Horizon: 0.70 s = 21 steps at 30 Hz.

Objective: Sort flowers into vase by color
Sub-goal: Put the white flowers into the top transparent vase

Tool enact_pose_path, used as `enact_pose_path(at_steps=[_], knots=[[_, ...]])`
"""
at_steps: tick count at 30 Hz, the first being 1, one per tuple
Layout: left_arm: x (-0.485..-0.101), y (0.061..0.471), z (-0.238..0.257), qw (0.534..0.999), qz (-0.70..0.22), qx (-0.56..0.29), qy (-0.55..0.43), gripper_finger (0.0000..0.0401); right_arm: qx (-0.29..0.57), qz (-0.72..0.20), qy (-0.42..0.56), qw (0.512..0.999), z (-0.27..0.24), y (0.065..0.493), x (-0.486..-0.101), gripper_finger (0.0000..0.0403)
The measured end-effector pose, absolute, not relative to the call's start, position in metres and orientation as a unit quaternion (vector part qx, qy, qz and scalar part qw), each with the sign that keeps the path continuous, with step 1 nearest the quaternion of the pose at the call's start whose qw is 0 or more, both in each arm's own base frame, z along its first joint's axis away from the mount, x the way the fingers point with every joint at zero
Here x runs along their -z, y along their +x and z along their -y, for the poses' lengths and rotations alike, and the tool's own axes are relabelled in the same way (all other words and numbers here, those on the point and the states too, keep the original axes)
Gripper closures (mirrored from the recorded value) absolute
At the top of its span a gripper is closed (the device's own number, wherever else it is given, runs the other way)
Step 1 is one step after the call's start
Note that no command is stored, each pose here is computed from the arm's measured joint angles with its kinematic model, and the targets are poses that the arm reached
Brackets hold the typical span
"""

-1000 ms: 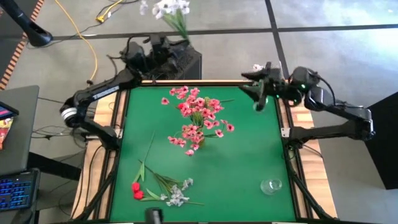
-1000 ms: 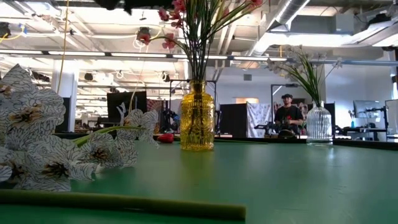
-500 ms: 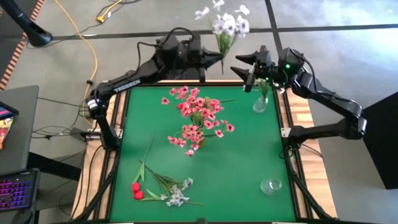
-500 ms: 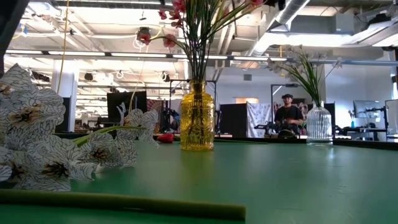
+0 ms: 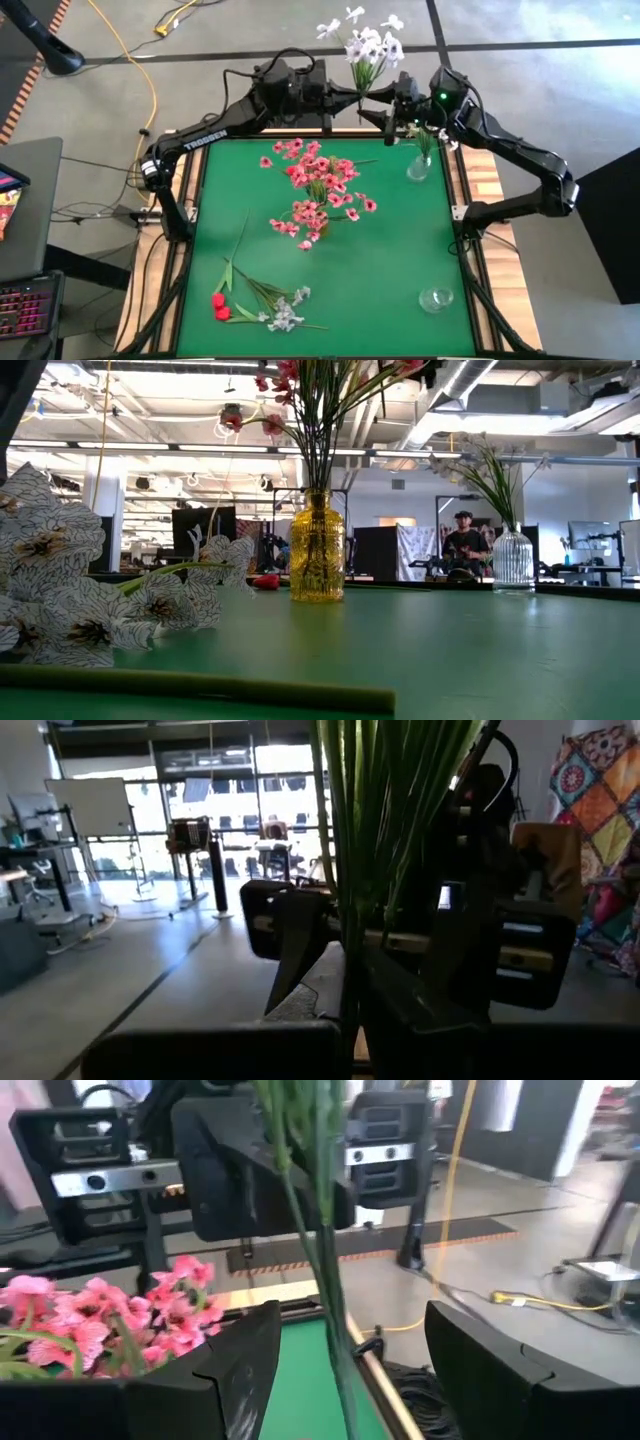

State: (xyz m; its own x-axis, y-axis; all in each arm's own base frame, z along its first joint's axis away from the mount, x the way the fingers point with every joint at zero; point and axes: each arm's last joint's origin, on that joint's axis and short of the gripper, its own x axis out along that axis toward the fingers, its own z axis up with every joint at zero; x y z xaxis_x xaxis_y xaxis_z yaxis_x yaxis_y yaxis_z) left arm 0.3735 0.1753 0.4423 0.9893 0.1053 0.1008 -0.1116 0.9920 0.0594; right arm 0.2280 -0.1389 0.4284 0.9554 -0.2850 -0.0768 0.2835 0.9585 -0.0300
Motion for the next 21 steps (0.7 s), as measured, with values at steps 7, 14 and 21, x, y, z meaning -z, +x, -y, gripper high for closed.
enact_pose_path(at_steps=[7,14,21], knots=[[-0.4396,0.3737,-0.1754,0.998,0.036,-0.054,0.021,0.0401,0.138,-0.04,-0.008,0.99,0.1401,0.2347,-0.4264,0.018],[-0.4396,0.3736,-0.1756,0.998,0.036,-0.056,0.014,0.0401,0.139,-0.02,-0.005,0.99,0.1402,0.2349,-0.4303,0.0305],[-0.4391,0.3736,-0.1762,0.997,0.035,-0.067,-0.002,0.0397,0.139,-0.023,-0.004,0.99,0.1401,0.2347,-0.4299,0.0384]])
